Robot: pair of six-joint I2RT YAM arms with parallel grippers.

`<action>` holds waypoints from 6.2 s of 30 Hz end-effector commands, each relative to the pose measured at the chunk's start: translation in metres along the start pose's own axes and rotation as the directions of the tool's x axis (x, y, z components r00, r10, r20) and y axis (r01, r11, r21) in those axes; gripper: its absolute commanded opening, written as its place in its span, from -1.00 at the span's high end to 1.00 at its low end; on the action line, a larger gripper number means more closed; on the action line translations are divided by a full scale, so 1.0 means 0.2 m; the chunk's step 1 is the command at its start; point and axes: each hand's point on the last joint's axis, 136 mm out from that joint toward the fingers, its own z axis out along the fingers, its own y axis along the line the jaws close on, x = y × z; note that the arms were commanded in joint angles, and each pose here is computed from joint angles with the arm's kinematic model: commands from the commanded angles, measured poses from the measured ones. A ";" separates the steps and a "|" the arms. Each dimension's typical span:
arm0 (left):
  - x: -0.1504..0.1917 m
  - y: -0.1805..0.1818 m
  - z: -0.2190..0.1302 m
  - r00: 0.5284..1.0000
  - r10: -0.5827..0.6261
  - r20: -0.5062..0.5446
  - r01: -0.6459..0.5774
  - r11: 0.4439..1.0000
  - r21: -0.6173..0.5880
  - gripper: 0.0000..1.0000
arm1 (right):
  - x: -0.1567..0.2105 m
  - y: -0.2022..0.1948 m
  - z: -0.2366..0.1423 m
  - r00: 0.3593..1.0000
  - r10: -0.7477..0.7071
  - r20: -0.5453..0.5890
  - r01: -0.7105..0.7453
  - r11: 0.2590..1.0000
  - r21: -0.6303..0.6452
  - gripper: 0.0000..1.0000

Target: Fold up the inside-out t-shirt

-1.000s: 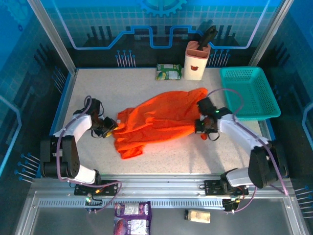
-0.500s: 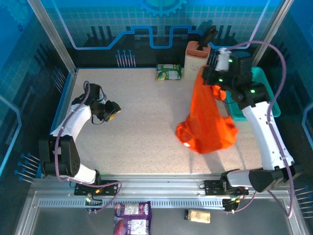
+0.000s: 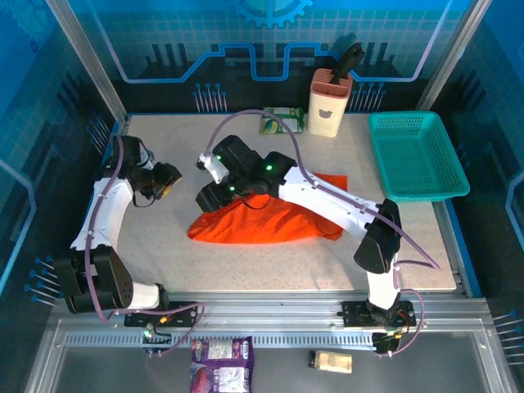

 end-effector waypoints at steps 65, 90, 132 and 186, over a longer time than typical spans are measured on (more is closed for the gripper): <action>-0.38 -0.49 -0.41 0.970 0.024 0.242 -0.083 0.968 0.238 1.00 | 0.16 -0.97 -1.59 0.871 -0.032 0.490 -0.358 0.642 0.678 1.00; 0.31 0.14 0.22 0.995 0.027 -0.094 -0.031 0.999 -0.038 0.53 | 1.18 -1.03 -0.48 0.743 0.664 0.087 -0.619 0.632 0.466 0.22; 0.24 0.19 0.36 0.977 0.151 -0.148 -0.180 0.962 -0.205 0.38 | 1.64 -1.37 -0.49 0.429 0.888 0.162 -0.866 0.354 0.353 1.00; 0.27 -0.03 0.68 0.869 0.371 -0.327 -0.383 0.923 0.029 0.14 | 1.57 -1.44 -0.69 0.440 0.868 0.229 -0.871 0.350 0.344 1.00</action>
